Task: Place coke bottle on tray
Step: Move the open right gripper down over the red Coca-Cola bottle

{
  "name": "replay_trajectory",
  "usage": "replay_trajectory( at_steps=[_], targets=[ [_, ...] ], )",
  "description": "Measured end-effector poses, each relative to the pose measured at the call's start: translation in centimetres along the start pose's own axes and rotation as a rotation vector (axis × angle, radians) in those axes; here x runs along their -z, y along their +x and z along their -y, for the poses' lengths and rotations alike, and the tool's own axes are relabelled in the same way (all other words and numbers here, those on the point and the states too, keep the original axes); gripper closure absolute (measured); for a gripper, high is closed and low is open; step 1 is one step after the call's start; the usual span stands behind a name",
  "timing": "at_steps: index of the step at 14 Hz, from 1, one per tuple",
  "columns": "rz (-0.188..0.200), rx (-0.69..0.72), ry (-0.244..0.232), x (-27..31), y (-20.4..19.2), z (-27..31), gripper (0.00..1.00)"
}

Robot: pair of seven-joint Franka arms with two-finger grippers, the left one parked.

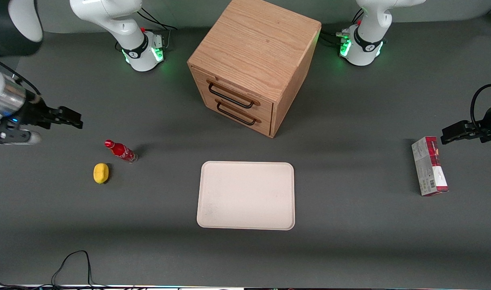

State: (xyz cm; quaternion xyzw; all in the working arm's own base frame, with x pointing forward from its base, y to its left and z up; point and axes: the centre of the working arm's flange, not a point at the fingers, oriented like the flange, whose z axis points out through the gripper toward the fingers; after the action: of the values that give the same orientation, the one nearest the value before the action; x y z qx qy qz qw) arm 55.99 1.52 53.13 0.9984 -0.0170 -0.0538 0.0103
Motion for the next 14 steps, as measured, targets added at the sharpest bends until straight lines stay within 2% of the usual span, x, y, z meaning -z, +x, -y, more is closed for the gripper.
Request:
replay_trajectory(
  at_steps=[3, 8, 12, 14],
  targets=[
    [-0.044, 0.014, 0.005, -9.3, 0.3, -0.2, 0.0],
    [-0.157, 0.048, 0.011, -20.6, -2.5, -0.2, 0.0],
    [-0.164, 0.049, 0.011, -22.9, -3.7, -0.2, 0.02],
    [-0.166, 0.049, 0.012, -22.8, -3.7, -0.3, 0.19]
  ],
)
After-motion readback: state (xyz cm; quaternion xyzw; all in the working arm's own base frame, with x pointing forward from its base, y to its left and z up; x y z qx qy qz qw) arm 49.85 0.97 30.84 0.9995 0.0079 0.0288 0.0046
